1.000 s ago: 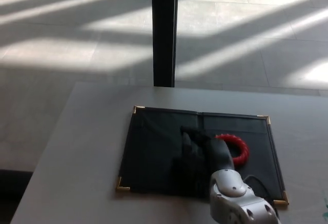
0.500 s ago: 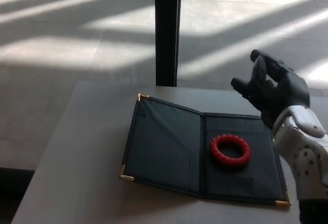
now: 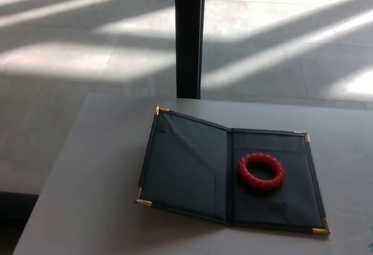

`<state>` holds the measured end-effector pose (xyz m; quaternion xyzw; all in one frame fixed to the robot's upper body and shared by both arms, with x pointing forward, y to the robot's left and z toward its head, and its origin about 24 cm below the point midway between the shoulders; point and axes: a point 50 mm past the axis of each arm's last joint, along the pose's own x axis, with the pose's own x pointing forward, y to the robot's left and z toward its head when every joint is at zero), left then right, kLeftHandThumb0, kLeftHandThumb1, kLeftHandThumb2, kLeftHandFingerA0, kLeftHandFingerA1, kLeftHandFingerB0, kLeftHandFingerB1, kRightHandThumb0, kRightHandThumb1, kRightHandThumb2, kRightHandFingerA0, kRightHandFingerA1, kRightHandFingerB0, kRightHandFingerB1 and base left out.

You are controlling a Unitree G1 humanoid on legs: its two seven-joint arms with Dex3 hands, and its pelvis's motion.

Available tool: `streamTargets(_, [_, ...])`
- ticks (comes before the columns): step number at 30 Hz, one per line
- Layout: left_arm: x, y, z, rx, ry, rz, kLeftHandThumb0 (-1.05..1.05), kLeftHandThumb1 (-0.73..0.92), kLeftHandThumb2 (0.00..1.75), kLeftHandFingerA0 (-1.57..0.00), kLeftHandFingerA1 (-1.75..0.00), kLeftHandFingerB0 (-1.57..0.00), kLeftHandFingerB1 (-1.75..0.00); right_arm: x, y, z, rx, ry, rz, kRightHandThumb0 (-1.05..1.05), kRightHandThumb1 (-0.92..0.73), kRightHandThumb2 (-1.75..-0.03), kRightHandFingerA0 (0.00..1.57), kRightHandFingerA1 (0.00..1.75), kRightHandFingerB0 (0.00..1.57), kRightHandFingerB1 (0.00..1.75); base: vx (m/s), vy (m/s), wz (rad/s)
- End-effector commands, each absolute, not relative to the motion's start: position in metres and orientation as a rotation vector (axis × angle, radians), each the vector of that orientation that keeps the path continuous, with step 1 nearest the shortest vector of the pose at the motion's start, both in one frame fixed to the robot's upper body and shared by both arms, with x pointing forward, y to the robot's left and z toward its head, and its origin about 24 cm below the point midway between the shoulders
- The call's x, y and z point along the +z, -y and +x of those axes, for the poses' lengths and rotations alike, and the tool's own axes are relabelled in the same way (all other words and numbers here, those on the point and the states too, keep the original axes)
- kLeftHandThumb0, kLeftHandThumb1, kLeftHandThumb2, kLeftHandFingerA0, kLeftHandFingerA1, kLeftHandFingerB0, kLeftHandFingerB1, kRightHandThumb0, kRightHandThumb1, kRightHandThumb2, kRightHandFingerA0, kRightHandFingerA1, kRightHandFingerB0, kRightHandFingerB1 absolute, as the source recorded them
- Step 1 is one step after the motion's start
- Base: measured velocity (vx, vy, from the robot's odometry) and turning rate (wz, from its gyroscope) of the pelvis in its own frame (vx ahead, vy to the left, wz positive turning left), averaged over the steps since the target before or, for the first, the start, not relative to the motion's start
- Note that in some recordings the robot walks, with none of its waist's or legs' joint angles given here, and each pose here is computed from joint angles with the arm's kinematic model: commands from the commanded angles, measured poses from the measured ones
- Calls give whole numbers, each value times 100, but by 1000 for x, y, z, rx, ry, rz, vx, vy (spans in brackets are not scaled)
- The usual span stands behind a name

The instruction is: There is a diary kept infront of the robot and the robot uses its right hand to grab its cover and puses it to the left to open it.

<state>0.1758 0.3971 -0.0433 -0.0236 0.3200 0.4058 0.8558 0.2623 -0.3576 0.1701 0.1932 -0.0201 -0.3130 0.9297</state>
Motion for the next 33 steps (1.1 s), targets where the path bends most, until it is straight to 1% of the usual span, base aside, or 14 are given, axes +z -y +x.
streamTargets(1, [-42, -405, 164, 902, -686, -46, -86, 92, 93, -44, -115, -50, -102, 180, 428, 189, -796, 179, 318, -78, -80, -64, 75, 69, 60, 64, 0, 0, 0])
streamTargets(9, [-45, -405, 159, 915, -680, -70, -86, 92, 94, -43, -116, -46, -102, 135, 455, 142, -1000, 114, 336, -79, -80, -64, 89, 80, 74, 77, 0, 0, 0])
streamTargets(10, [-45, -404, 159, 925, -673, -93, -88, 92, 93, -42, -119, -46, -103, 120, 456, 134, -1014, 89, 307, -81, -84, -65, 81, 87, 68, 83, 0, 0, 0])
streamTargets(21, [-50, -402, 155, 928, -672, -125, -87, 92, 95, -39, -114, -43, -98, 51, 444, 117, -1111, -43, 364, -79, -85, -65, 79, 100, 58, 93, 0, 0, 0])
streamTargets(22, [-51, -402, 154, 929, -672, -134, -87, 92, 95, -39, -116, -40, -96, 44, 441, 116, -1102, -64, 349, -74, -62, -110, 77, 92, 62, 87, 0, 0, 0])
streamTargets(23, [-51, -401, 154, 929, -673, -138, -87, 92, 95, -39, -116, -40, -96, 44, 441, 116, -1101, -63, 344, -74, -62, -110, 77, 92, 62, 87, 0, 0, 0])
streamTargets(24, [-53, -400, 154, 930, -676, -142, -86, 92, 93, -41, -116, -39, -96, 41, 440, 116, -1076, -83, 334, -78, -84, -65, 78, 96, 59, 92, 0, 0, 0])
streamTargets(25, [-54, -398, 155, 929, -676, -148, -86, 92, 93, -40, -116, -39, -95, 38, 438, 116, -1058, -113, 324, -76, -63, -111, 74, 89, 63, 86, 0, 0, 0])
streamTargets(27, [-54, -397, 156, 934, -668, -167, -86, 92, 92, -40, -117, -40, -94, 35, 436, 118, -1040, -127, 324, -76, -64, -111, 75, 89, 64, 86, 0, 0, 0])
streamTargets(28, [-54, -397, 157, 932, -665, -170, -86, 92, 92, -39, -117, -38, -93, 34, 434, 120, -1032, -126, 328, -76, -83, -65, 78, 95, 62, 90, 0, 0, 0])
streamTargets(29, [-52, -398, 158, 933, -660, -174, -87, 92, 92, -40, -114, -40, -91, 30, 430, 125, -1020, -131, 338, -75, -83, -64, 80, 94, 62, 89, 0, 0, 0])
streamTargets(30, [-52, -398, 160, 939, -659, -175, -87, 92, 92, -41, -112, -43, -93, 27, 429, 128, -1021, -135, 348, -74, -61, -108, 76, 89, 65, 85, 0, 0, 0])
streamTargets(31, [-51, -398, 161, 941, -656, -176, -88, 92, 92, -42, -116, -47, -99, 27, 429, 129, -1018, -135, 353, -74, -83, -65, 80, 93, 63, 87, 0, 0, 0])
streamTargets(33, [-52, -396, 162, 938, -657, -179, -88, 92, 92, -42, -116, -47, -99, 27, 430, 128, -1018, -131, 350, -74, -83, -65, 80, 93, 63, 87, 0, 0, 0])
